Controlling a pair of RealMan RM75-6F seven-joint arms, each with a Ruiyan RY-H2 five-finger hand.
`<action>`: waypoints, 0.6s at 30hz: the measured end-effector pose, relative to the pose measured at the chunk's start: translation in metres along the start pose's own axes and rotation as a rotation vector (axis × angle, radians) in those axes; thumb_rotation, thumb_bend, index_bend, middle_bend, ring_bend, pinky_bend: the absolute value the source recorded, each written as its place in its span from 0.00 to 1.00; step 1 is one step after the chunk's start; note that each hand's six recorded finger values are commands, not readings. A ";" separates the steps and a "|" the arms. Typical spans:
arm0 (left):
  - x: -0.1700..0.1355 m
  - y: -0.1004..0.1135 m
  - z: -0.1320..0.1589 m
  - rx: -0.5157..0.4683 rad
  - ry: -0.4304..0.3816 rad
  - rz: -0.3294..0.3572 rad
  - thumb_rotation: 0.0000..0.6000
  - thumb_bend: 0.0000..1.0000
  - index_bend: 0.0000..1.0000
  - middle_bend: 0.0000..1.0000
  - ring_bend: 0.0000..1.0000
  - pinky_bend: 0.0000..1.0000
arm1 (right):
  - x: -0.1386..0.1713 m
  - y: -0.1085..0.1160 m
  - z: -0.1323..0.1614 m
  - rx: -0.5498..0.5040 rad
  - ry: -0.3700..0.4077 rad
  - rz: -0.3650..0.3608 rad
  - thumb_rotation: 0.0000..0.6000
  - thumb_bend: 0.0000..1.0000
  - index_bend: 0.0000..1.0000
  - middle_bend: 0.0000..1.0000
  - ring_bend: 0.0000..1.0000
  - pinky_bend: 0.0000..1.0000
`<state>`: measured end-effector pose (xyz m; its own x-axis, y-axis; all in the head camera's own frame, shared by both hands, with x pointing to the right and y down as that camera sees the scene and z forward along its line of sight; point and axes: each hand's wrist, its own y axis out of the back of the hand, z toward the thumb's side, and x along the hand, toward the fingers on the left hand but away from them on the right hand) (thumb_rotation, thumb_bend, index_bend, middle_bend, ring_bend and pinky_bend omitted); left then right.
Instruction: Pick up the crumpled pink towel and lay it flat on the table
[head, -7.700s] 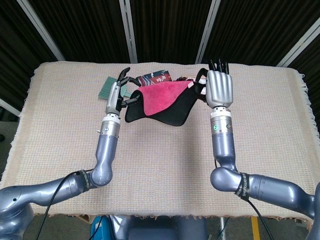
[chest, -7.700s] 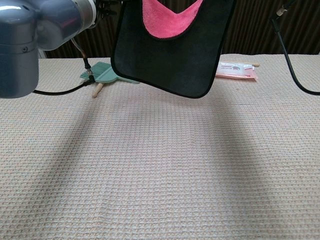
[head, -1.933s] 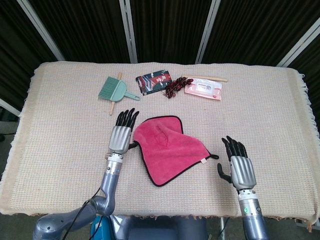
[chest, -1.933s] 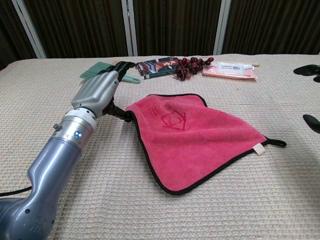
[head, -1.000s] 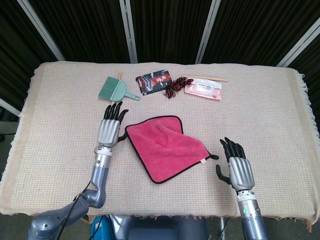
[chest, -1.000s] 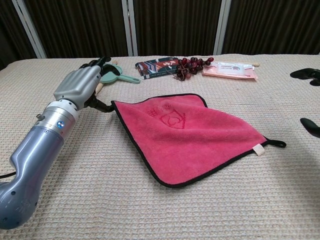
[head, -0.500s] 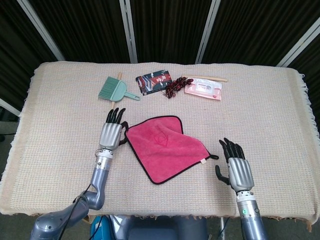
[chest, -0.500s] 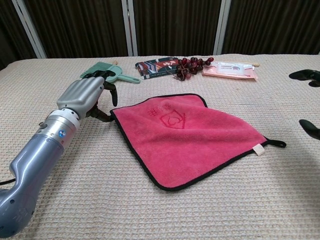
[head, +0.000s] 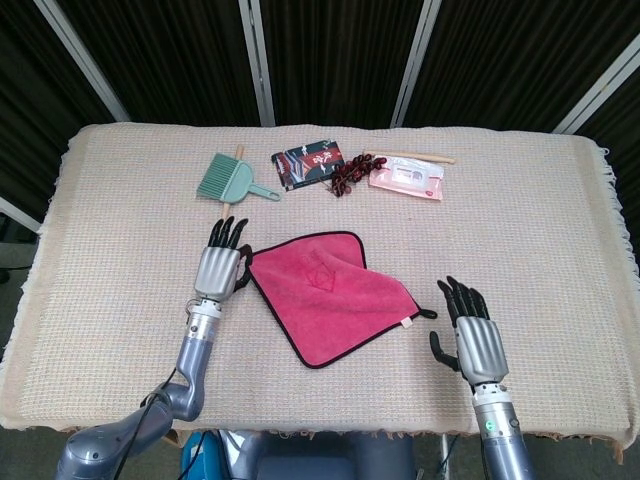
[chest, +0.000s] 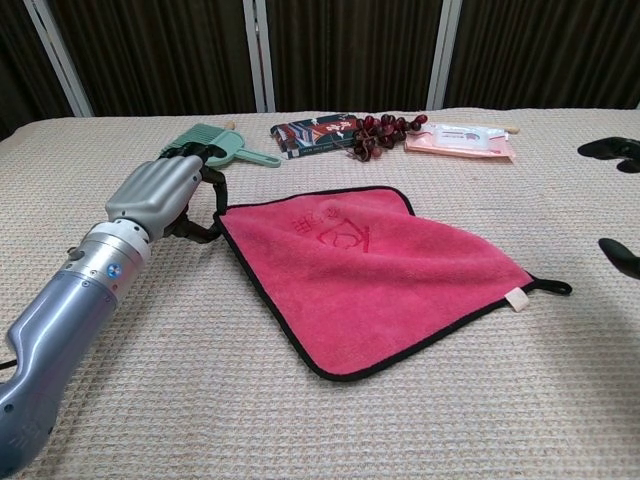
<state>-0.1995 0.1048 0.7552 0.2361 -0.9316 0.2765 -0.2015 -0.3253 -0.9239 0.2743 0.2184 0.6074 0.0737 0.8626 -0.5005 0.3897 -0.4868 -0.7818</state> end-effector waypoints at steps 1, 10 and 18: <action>0.000 0.000 0.000 0.001 -0.001 0.001 1.00 0.45 0.60 0.10 0.00 0.00 | 0.000 0.000 0.000 0.000 0.000 0.000 1.00 0.48 0.00 0.00 0.00 0.00; -0.006 0.008 -0.012 0.050 -0.023 0.017 1.00 0.45 0.60 0.10 0.00 0.00 | 0.002 0.000 0.001 -0.003 0.005 0.003 1.00 0.48 0.00 0.00 0.00 0.00; -0.010 0.016 -0.030 0.084 -0.017 0.024 1.00 0.44 0.57 0.10 0.00 0.00 | 0.004 -0.002 0.004 -0.007 0.012 0.011 1.00 0.48 0.00 0.00 0.00 0.00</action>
<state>-0.2340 0.1039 0.7456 0.2489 -0.9356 0.2503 -0.1266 -0.2876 -0.9493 0.2704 0.2221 0.6053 0.0894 0.8589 -0.5042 0.3951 -0.4953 -0.7737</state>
